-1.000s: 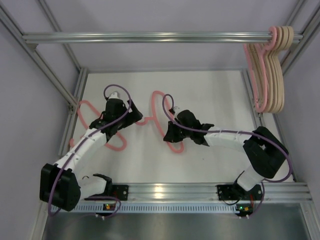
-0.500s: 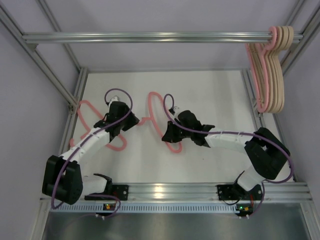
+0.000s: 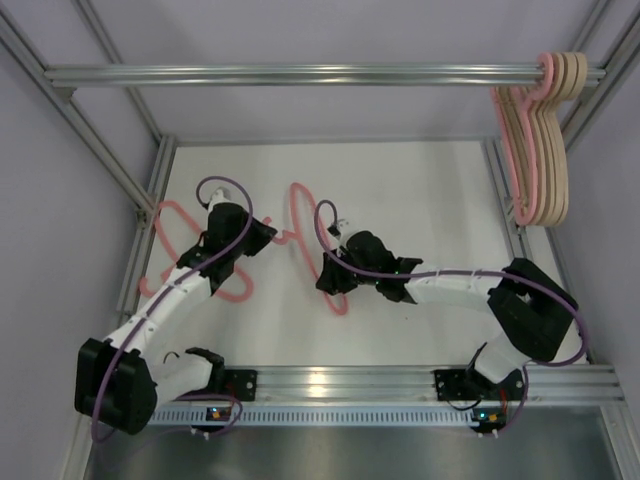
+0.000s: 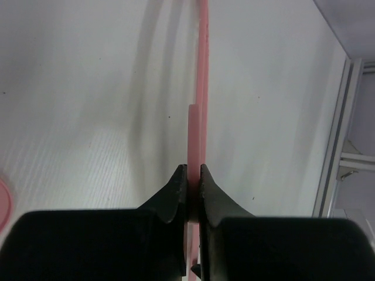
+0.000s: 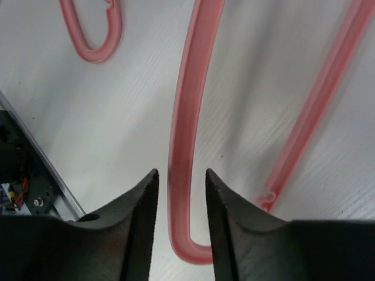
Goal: Organize the hangers
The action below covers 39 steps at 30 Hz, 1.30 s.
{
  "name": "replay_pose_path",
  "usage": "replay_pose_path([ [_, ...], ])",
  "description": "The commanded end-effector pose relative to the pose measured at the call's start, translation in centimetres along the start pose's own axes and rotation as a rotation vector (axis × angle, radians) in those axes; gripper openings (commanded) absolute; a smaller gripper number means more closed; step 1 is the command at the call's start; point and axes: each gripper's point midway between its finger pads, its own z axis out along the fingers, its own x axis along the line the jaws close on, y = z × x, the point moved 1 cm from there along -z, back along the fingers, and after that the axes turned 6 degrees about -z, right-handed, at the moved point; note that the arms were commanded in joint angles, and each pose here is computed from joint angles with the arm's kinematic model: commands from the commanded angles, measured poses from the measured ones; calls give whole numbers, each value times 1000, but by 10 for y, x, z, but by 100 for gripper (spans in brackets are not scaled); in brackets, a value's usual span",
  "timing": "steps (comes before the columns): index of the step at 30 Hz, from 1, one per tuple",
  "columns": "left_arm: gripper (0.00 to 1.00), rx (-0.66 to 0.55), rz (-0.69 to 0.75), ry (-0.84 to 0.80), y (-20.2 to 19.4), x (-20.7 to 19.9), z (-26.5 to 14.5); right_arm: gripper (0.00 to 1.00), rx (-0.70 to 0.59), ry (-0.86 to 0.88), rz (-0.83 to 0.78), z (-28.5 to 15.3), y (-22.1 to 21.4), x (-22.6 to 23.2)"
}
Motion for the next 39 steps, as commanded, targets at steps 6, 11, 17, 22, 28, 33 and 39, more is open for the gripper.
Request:
replay_pose_path([
  [6,0,-76,-53,-41,13,-9,-17,65,-168,-212,-251,-8,51,22],
  [11,0,-93,-60,-46,17,-12,-25,66,-185,-347,-365,0,48,24],
  [17,0,-99,-58,-47,19,-13,-30,60,-153,-416,-473,20,33,24],
  [22,0,-92,-56,-51,18,-14,-31,45,-133,-454,-535,31,21,25],
  [28,0,-89,-39,-50,18,-14,-33,8,-138,-523,-599,28,15,24],
  [33,21,-118,-14,-51,27,-20,-38,0,-175,-525,-577,7,24,24],
  [39,88,-193,53,-90,54,-47,-53,0,-160,-445,-579,-19,32,33],
])
